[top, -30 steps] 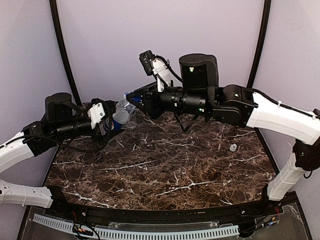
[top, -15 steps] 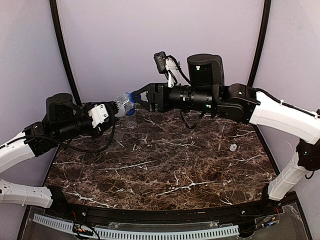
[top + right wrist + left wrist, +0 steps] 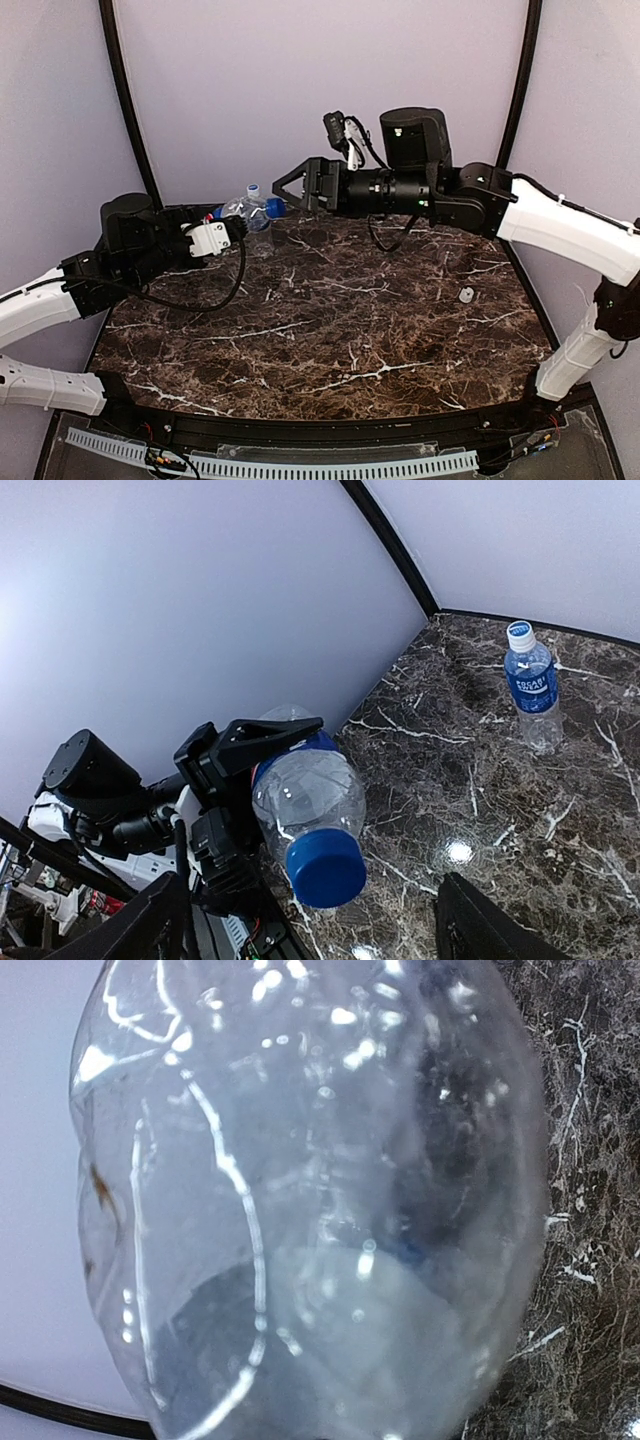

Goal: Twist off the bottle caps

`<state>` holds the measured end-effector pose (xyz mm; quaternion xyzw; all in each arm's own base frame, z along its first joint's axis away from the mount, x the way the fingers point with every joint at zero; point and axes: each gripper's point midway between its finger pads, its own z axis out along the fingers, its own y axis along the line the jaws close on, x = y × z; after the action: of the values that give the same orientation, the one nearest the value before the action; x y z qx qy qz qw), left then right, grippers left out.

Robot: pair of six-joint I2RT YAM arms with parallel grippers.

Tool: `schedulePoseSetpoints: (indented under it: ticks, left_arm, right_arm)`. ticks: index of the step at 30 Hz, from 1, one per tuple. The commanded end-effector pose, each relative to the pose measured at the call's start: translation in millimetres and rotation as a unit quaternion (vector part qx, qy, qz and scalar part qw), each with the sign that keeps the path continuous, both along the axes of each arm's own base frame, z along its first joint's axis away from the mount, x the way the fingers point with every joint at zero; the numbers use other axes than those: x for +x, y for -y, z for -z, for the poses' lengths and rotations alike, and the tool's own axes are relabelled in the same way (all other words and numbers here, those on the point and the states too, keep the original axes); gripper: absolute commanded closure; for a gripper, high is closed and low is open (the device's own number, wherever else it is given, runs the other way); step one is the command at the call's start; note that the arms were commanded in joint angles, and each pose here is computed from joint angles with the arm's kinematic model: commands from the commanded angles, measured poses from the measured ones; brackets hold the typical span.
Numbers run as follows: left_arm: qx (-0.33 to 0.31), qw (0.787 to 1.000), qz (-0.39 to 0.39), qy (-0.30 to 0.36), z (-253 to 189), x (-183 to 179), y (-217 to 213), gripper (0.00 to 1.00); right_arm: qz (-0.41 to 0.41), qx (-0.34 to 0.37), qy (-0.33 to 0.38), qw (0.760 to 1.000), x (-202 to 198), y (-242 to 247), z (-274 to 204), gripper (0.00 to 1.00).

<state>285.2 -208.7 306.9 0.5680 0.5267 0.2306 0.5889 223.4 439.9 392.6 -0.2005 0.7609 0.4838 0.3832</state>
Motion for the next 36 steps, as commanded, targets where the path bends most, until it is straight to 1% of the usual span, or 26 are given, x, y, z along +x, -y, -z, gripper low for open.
schedulePoseSetpoints:
  ticks: [1, 6, 9, 12, 16, 21, 23, 25, 26, 27, 28, 29, 30, 31, 32, 33, 34, 35, 36]
  left_arm:
    - [0.005, 1.000, 0.002, 0.022, -6, -1, 1, 0.59]
    - [0.003, 1.000, 0.008, 0.022, -6, -3, 5, 0.59]
    - [-0.001, 1.000, 0.008, 0.021, -7, -3, 6, 0.59]
    - [-0.001, 1.000, 0.009, 0.020, -6, -3, 6, 0.59]
    - [-0.001, 1.000, 0.011, 0.020, -7, -3, 7, 0.59]
    - [-0.004, 1.000, 0.016, 0.018, -6, -5, 9, 0.60]
    - [-0.009, 1.000, 0.027, 0.006, -4, -9, 11, 0.62]
    - [-0.013, 0.998, 0.055, -0.028, 2, -19, 17, 0.63]
    - [-0.011, 0.995, 0.080, -0.063, 10, -29, 21, 0.63]
    - [-0.012, 0.992, 0.097, -0.083, 13, -36, 24, 0.63]
    - [-0.014, 0.984, 0.129, -0.122, 20, -50, 30, 0.63]
    - [-0.016, 0.979, 0.147, -0.141, 22, -58, 33, 0.63]
    - [-0.014, 0.967, 0.181, -0.179, 29, -74, 38, 0.63]
    - [-0.014, 0.961, 0.195, -0.194, 30, -81, 39, 0.63]
    - [-0.013, 0.949, 0.220, -0.226, 34, -95, 42, 0.63]
    - [-0.011, 0.942, 0.231, -0.242, 37, -101, 42, 0.63]
    - [-0.007, 0.930, 0.249, -0.270, 40, -113, 42, 0.63]
    - [-0.005, 0.924, 0.258, -0.283, 42, -119, 43, 0.63]
    - [-0.002, 0.912, 0.271, -0.307, 44, -129, 42, 0.63]
  right_arm:
    - [-0.015, -0.005, -0.028, 0.999, 7, -11, 14, 0.17]
    - [-0.032, -0.006, -0.035, 0.999, 10, -18, 19, 0.26]
    - [-0.047, -0.002, -0.038, 0.998, 7, -23, 18, 0.36]
    - [-0.056, 0.003, -0.041, 0.998, 5, -25, 19, 0.50]
    - [-0.053, 0.007, -0.037, 0.998, 5, -22, 19, 0.73]
    - [-0.082, 0.015, -0.029, 0.996, -1, -24, 16, 1.00]
    - [-0.106, 0.015, -0.002, 0.994, -8, -26, 12, 1.00]
    - [-0.142, 0.007, 0.047, 0.989, -19, -27, 7, 1.00]
    - [-0.155, -0.005, 0.081, 0.985, -25, -27, 7, 1.00]
    - [-0.164, -0.020, 0.111, 0.980, -29, -27, 9, 1.00]
    - [-0.179, -0.035, 0.144, 0.973, -36, -28, 11, 1.00]
    - [-0.196, -0.050, 0.178, 0.963, -43, -29, 14, 1.00]
    - [-0.214, -0.069, 0.226, 0.948, -51, -31, 17, 1.00]
    - [-0.230, -0.084, 0.254, 0.936, -62, -33, 22, 1.00]
    - [-0.249, -0.106, 0.308, 0.912, -71, -34, 27, 1.00]
    - [-0.266, -0.120, 0.347, 0.891, -83, -36, 32, 1.00]
    - [-0.278, -0.135, 0.387, 0.869, -94, -38, 37, 1.00]
    - [-0.284, -0.148, 0.425, 0.847, -101, -38, 40, 1.00]
    - [-0.283, -0.165, 0.458, 0.827, -106, -38, 44, 1.00]
